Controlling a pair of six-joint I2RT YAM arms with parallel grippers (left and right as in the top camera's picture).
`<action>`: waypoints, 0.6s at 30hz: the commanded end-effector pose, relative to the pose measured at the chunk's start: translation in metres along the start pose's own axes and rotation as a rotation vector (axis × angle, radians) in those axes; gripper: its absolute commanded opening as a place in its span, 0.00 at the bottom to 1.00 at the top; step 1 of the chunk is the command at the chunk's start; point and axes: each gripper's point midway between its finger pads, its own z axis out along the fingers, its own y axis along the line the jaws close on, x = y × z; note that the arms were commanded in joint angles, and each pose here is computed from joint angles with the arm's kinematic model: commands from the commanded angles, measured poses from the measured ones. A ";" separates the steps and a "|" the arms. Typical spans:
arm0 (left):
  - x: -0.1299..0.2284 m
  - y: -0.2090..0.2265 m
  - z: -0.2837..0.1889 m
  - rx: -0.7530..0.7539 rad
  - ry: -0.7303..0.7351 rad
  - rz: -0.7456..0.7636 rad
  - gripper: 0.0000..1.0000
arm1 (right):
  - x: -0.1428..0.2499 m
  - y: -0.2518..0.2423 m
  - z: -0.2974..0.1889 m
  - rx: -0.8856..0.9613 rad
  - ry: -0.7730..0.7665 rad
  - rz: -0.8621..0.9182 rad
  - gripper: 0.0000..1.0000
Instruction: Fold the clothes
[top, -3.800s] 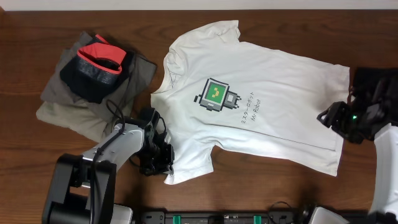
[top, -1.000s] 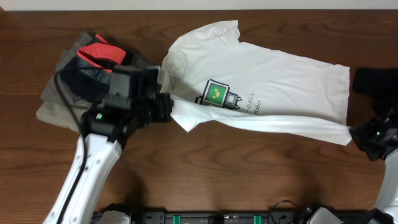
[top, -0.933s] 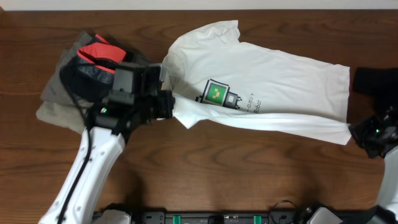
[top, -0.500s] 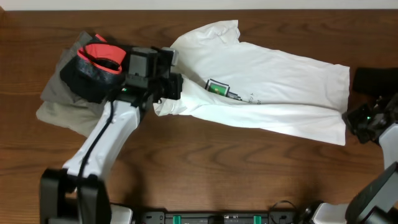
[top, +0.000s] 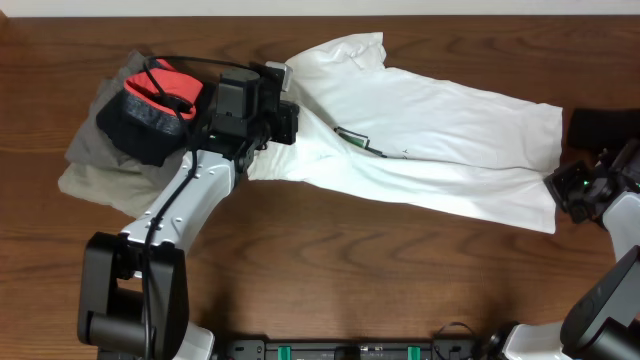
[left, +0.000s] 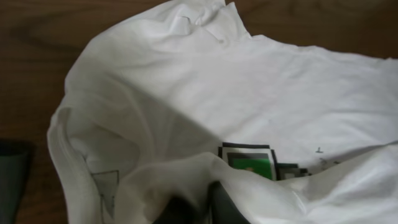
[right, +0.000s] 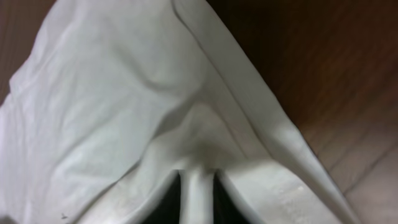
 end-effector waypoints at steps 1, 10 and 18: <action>-0.011 0.006 -0.003 -0.022 -0.025 -0.031 0.99 | -0.013 0.009 -0.001 -0.024 -0.043 -0.053 0.37; -0.047 0.037 -0.072 -0.109 -0.090 -0.088 0.98 | -0.013 0.037 -0.012 -0.186 -0.003 -0.131 0.41; -0.096 0.019 -0.107 -0.115 -0.064 -0.026 0.98 | -0.008 0.102 -0.041 -0.237 0.032 -0.378 0.44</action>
